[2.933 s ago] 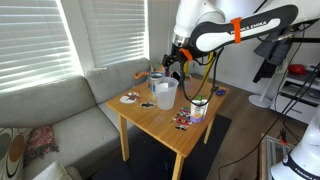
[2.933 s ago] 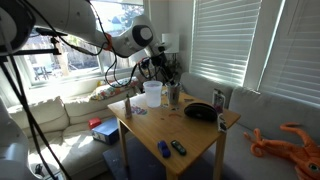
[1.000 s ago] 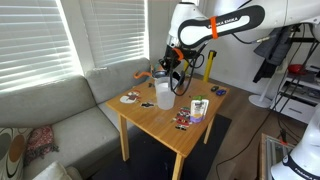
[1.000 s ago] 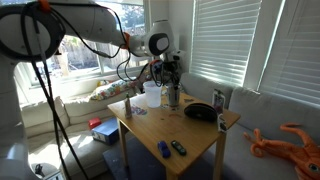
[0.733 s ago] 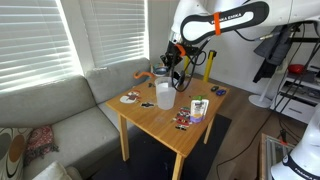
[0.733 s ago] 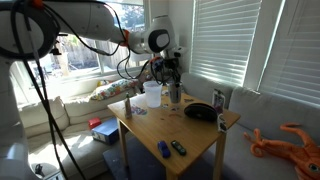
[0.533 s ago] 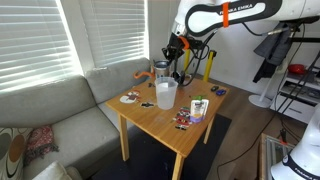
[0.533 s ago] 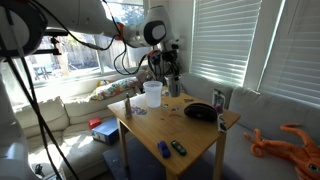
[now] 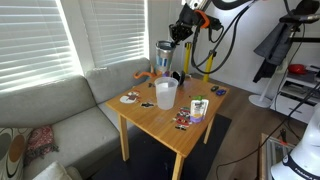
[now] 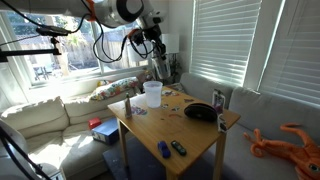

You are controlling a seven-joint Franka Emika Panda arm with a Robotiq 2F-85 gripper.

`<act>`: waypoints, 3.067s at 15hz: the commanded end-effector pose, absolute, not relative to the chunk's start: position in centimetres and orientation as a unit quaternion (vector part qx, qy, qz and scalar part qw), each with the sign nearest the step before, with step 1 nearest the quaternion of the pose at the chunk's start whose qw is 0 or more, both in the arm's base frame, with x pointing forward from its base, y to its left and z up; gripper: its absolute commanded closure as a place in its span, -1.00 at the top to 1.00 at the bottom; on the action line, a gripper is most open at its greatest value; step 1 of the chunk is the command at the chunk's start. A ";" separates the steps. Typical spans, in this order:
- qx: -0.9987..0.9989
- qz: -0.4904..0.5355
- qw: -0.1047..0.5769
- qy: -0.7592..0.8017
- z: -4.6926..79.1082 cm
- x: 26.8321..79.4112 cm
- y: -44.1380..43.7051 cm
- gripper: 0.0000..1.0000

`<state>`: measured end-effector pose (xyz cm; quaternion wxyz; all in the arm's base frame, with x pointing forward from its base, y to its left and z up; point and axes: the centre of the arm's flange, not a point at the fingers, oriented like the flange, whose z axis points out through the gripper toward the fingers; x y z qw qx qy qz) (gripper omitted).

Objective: Pick up the metallic cup and put it in the clear frost cold cup, remove the spoon from the metallic cup that is inside the clear frost cold cup and put it on the table

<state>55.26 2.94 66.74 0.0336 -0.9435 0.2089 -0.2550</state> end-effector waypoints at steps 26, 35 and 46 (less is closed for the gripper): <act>-0.975 -0.104 0.060 0.189 50.7 56.5 3.6 -0.98; -0.968 -0.132 0.101 0.186 53.4 56.2 4.4 0.54; -0.949 -0.121 0.149 0.252 53.9 57.9 5.9 0.45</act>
